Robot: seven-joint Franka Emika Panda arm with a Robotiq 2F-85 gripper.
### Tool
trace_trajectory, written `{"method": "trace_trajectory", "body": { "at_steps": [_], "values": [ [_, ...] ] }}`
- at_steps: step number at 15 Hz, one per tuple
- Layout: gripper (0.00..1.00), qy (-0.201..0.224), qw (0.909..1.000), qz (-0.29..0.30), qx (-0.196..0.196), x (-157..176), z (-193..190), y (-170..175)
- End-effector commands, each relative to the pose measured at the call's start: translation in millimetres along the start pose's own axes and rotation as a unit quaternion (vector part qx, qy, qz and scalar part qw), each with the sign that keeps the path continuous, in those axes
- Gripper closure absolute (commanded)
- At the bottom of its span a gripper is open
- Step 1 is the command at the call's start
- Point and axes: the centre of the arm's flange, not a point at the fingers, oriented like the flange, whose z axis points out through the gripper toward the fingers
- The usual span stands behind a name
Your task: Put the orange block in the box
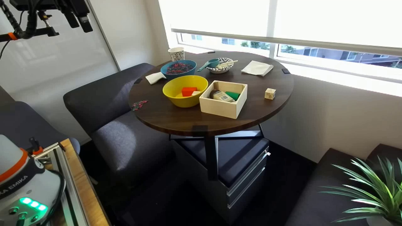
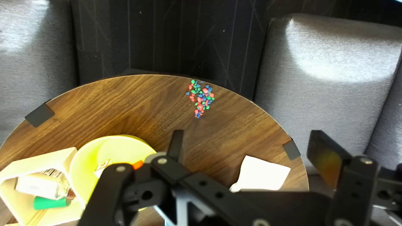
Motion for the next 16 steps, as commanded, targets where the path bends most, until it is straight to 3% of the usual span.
{"method": "trace_trajectory", "body": {
  "at_steps": [1,13,15,16],
  "values": [
    [0.00,0.000,1.0000,0.000,0.000,0.0,0.0,0.0],
    [0.00,0.007,0.9999,0.006,-0.002,4.9,2.4,0.4],
    [0.00,0.031,0.9958,0.061,-0.061,18.9,3.4,14.7],
    [0.00,0.029,0.9946,0.051,-0.086,23.0,-0.1,26.7]
  ]
}}
